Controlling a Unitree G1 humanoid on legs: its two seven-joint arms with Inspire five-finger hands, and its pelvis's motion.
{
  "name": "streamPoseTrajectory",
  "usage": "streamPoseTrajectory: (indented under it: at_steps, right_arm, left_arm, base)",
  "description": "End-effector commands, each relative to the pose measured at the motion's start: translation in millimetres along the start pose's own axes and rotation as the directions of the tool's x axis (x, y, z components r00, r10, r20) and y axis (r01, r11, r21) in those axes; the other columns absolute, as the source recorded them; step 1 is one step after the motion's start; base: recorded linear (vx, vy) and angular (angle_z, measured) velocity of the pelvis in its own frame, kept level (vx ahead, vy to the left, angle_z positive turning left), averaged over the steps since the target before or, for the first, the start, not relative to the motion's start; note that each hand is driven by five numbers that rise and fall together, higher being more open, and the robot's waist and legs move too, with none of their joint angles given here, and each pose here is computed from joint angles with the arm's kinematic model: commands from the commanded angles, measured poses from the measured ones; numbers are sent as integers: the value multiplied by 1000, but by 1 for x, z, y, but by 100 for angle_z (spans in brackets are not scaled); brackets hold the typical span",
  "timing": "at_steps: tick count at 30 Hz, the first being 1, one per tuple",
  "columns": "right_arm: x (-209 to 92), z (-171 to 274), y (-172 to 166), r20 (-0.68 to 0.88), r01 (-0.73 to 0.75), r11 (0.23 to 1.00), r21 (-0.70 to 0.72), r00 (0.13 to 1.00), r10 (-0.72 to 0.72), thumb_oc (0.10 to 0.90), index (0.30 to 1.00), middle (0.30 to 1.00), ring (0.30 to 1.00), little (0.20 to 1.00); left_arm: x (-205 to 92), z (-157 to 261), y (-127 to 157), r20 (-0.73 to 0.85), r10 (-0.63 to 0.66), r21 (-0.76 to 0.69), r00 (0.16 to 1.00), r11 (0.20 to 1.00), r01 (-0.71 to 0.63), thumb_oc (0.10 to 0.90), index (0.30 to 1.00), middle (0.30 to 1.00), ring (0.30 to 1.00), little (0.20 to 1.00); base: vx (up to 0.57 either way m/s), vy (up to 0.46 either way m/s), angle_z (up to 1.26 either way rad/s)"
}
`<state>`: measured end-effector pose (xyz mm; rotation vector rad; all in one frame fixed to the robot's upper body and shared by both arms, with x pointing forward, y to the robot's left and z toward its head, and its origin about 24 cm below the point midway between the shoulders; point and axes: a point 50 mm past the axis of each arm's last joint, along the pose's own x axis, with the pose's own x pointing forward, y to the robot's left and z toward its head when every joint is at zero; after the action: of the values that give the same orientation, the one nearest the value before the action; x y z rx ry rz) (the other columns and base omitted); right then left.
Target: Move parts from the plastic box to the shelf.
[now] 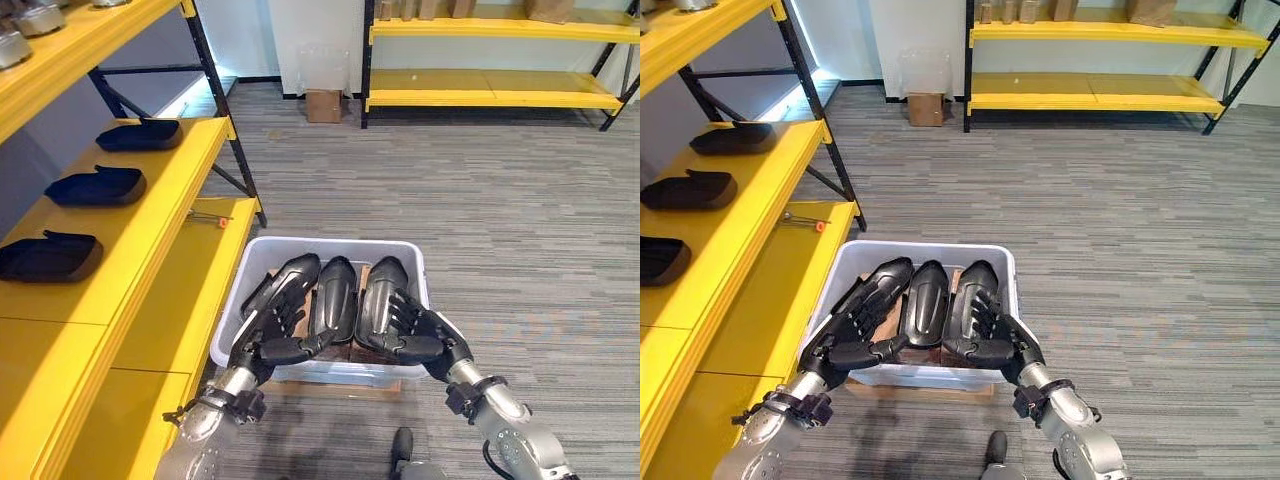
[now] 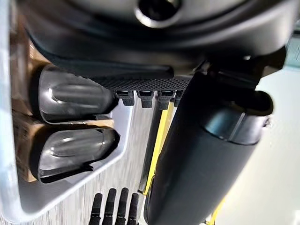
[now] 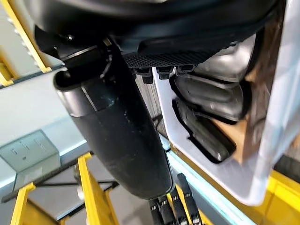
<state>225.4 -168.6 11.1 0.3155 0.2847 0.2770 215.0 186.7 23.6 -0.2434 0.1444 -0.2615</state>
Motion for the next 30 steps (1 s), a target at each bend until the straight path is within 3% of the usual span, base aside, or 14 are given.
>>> streamPoseTrajectory:
  at_steps: [1,14,24,30]
  right_arm:
    - [9,45,40,237,-166,986,-11,958,164,900,1000,1000,1000,1000]
    - [16,68,45,317,-131,978,-164,932,178,900,1000,1000,1000,1000]
    - [24,108,37,449,19,959,-283,886,115,900,1000,1000,1000,1000]
    - [27,113,23,433,71,938,-340,897,89,900,1000,1000,1000,1000]
  left_arm:
    - [8,53,-8,218,-99,92,971,992,80,900,1000,1000,1000,1000]
    - [12,59,-9,231,-88,85,969,994,70,900,1000,1000,1000,1000]
    - [16,64,-14,217,-137,136,967,985,109,900,1000,1000,1000,1000]
    - [24,67,-18,259,-103,65,960,994,89,900,1000,1000,1000,1000]
  base:
    - [79,-69,5]
    - [80,-51,1]
    - [75,-151,11]
    - [15,-209,8]
